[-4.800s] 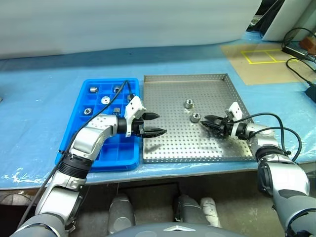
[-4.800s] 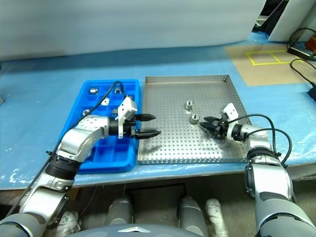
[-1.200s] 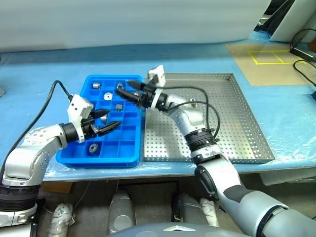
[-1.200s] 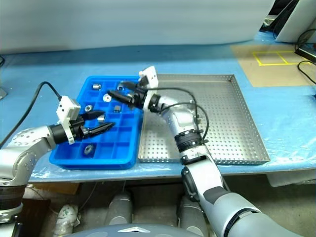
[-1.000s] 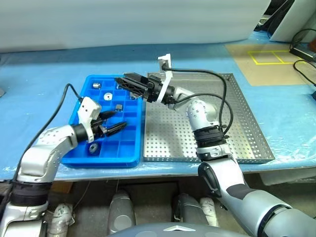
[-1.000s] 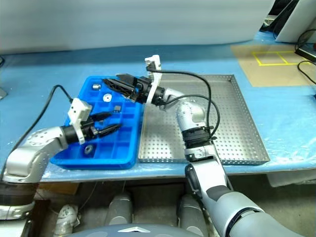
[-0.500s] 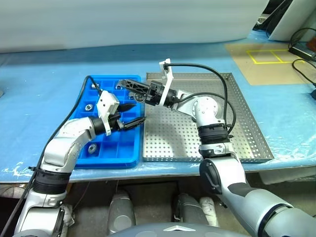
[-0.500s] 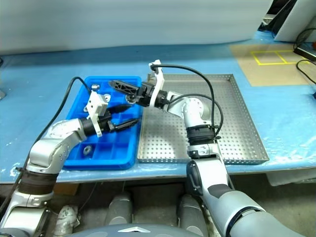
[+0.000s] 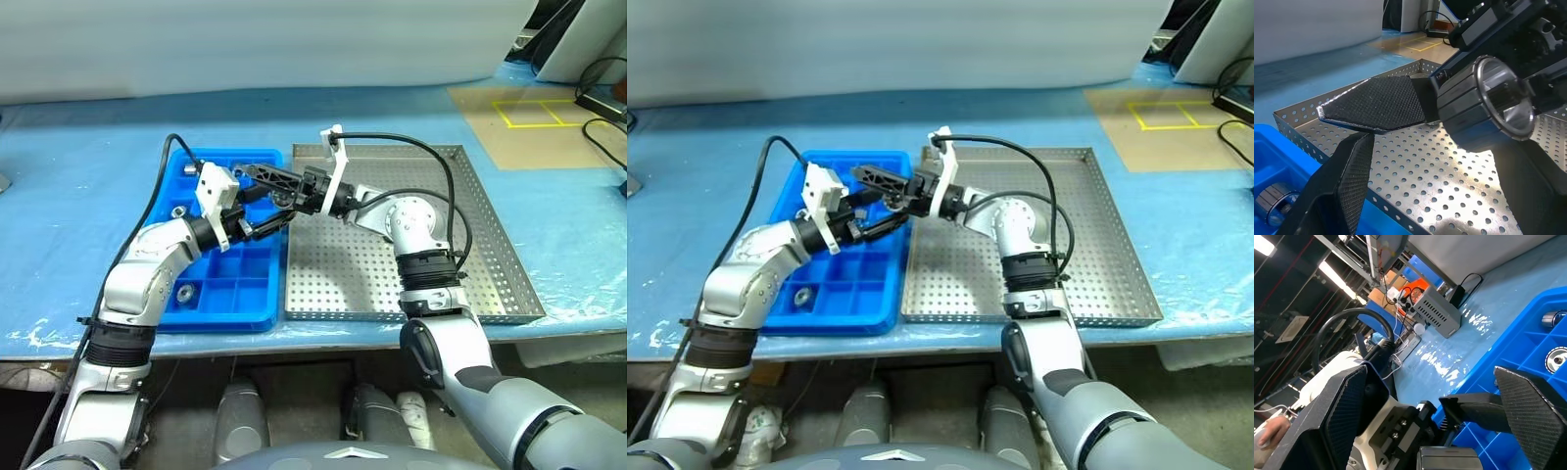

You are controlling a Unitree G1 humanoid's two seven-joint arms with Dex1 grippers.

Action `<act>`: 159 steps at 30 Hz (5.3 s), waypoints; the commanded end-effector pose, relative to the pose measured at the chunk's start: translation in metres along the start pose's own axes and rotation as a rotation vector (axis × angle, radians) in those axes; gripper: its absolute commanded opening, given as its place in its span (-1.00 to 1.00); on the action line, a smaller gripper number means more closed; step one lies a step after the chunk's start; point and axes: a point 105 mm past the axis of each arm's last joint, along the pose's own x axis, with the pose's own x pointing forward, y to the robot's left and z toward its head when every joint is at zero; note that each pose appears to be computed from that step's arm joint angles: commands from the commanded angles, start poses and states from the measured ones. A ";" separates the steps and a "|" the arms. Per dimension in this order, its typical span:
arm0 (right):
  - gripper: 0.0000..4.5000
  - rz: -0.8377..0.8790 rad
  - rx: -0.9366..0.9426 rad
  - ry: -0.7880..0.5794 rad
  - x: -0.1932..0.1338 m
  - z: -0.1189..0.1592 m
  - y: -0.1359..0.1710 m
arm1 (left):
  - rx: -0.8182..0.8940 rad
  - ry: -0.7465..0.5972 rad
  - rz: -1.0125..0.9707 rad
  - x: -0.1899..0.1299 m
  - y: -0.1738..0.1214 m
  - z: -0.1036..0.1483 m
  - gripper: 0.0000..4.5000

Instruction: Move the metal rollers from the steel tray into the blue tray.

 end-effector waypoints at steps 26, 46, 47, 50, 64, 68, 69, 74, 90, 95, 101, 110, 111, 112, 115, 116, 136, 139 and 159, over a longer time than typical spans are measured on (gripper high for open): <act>0.94 0.008 -0.049 -0.010 0.001 0.000 0.000 | 0.400 0.067 -0.034 -0.018 0.001 0.030 0.72; 0.94 0.018 -0.077 0.001 0.003 -0.003 0.002 | 0.372 -0.068 -0.082 0.007 -0.014 0.031 0.72; 0.94 0.018 -0.078 0.002 0.003 -0.004 0.002 | 0.370 -0.078 -0.072 0.009 -0.012 0.032 0.72; 0.94 0.022 -0.082 0.002 0.003 -0.004 0.003 | 0.360 -0.117 -0.050 0.018 -0.012 0.034 0.72; 0.94 0.024 -0.083 -0.017 0.002 -0.002 0.004 | 0.159 -0.204 -0.097 0.040 -0.027 0.031 0.72; 0.94 0.044 -0.043 -0.054 0.000 0.005 0.005 | -0.016 -0.253 -0.149 0.040 -0.032 0.041 0.72; 0.94 0.045 -0.036 -0.058 0.000 0.006 0.005 | -0.044 -0.251 -0.169 0.039 -0.034 0.041 0.72; 0.94 0.043 -0.026 -0.072 -0.002 0.011 0.004 | -0.161 -0.157 -0.295 0.025 -0.052 0.026 0.72; 0.94 0.149 -0.249 0.062 -0.016 0.005 0.025 | -0.159 -0.152 -0.246 0.024 -0.044 0.024 0.72; 0.94 0.168 -0.453 0.225 -0.043 -0.012 0.019 | -0.136 -0.108 -0.231 0.006 -0.034 0.021 0.72; 0.94 0.131 -0.569 0.279 -0.073 0.001 0.012 | -0.103 -0.071 -0.155 -0.008 -0.018 0.015 0.72; 0.94 -0.070 -0.220 0.012 -0.081 0.044 -0.015 | -0.066 -0.002 -0.180 0.001 -0.025 0.002 0.72; 0.94 -0.102 -0.175 -0.019 -0.079 0.048 -0.020 | -0.053 0.012 -0.200 0.001 -0.028 0.000 0.72; 0.94 -0.137 -0.162 -0.042 -0.077 0.051 -0.025 | -0.040 0.021 -0.217 0.001 -0.031 -0.001 0.72; 0.94 -0.115 -0.098 -0.101 -0.075 0.059 -0.020 | -0.022 0.047 -0.229 0.001 -0.031 -0.005 0.72; 0.94 -0.108 -0.069 -0.120 -0.075 0.061 -0.019 | -0.018 0.057 -0.224 0.000 -0.029 -0.006 0.72; 0.94 -0.192 0.070 -0.329 -0.101 0.085 -0.029 | 0.054 0.087 -0.184 -0.019 -0.005 -0.001 0.72; 0.94 -0.125 -0.066 -0.243 -0.095 0.075 -0.011 | 0.013 0.023 -0.147 -0.013 0.000 0.009 0.72; 0.94 -0.144 -1.162 0.351 -0.095 0.006 -0.029 | -0.523 -0.066 -0.260 0.000 -0.022 0.035 0.72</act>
